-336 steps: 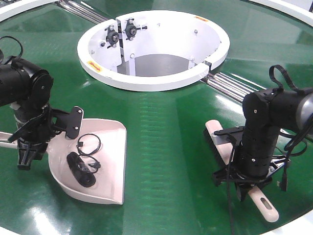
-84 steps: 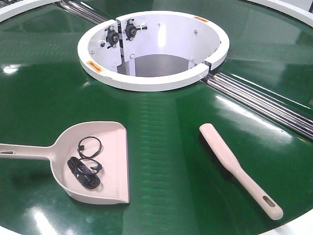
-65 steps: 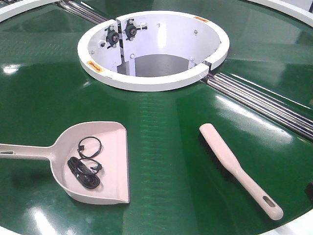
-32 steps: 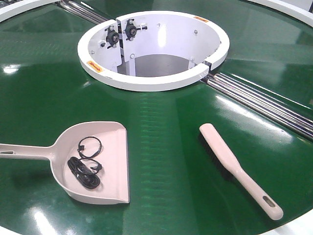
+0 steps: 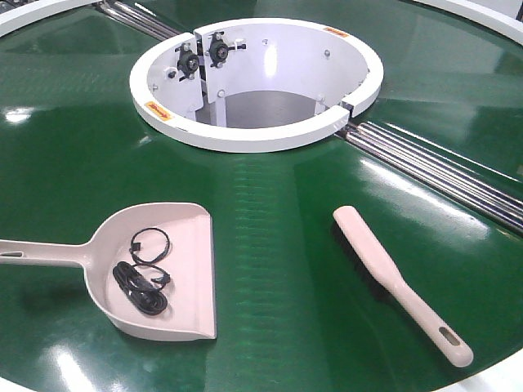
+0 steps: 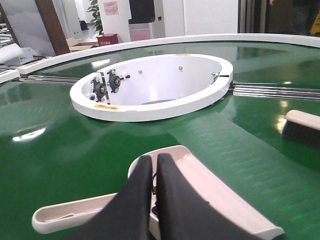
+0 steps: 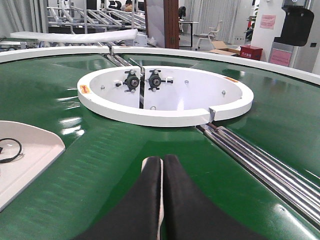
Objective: Clean and inspect green conveyor with broom and dustpan
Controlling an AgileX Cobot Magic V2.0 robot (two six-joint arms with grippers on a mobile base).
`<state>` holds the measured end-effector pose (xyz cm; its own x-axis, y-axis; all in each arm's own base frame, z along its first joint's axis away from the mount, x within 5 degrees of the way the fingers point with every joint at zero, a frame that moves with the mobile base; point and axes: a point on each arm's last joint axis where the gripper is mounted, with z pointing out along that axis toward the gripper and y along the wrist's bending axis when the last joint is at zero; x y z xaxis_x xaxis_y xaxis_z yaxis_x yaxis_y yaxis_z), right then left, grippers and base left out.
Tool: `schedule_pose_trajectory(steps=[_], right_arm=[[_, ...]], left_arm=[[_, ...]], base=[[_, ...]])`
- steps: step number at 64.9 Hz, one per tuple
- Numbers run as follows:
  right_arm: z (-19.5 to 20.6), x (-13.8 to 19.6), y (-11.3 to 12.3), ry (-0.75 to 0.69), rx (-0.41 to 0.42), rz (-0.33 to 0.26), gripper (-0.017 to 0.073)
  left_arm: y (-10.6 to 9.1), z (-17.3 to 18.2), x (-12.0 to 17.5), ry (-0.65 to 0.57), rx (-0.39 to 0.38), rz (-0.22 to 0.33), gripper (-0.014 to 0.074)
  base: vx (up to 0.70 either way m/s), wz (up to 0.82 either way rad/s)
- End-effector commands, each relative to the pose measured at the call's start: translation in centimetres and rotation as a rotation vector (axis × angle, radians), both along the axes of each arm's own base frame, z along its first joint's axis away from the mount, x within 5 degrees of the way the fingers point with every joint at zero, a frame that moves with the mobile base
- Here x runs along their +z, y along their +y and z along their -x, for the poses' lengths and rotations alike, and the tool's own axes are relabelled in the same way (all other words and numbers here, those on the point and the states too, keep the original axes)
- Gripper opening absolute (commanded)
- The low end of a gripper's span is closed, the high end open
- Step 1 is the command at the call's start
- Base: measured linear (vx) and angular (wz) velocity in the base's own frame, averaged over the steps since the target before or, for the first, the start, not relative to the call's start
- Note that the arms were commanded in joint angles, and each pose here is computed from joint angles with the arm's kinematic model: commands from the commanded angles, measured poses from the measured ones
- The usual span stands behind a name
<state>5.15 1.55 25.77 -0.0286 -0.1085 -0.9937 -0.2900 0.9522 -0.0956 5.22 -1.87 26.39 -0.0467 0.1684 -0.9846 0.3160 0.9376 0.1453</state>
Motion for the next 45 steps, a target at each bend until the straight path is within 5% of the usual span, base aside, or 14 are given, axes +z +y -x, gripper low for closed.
schedule_pose_trajectory(steps=[1,34,45], right_arm=[[0.0,1.5,0.0,-0.094,-0.007,-0.017,-0.0008],[0.0,1.4,0.0,-0.081,-0.007,-0.013,-0.0008],[0.0,1.4,0.0,-0.081,-0.007,-0.013,-0.0008]], left_arm=[[0.1,-0.1,1.4,-0.079,0.007,0.048,-0.0008],[0.0,-0.2,0.9,-0.064,0.007,0.042,-0.0007],[0.3,-0.6,-0.8,-0.133,0.063,0.088,-0.0007]], base=[[0.00,0.00],[0.00,0.00],[0.00,0.00]])
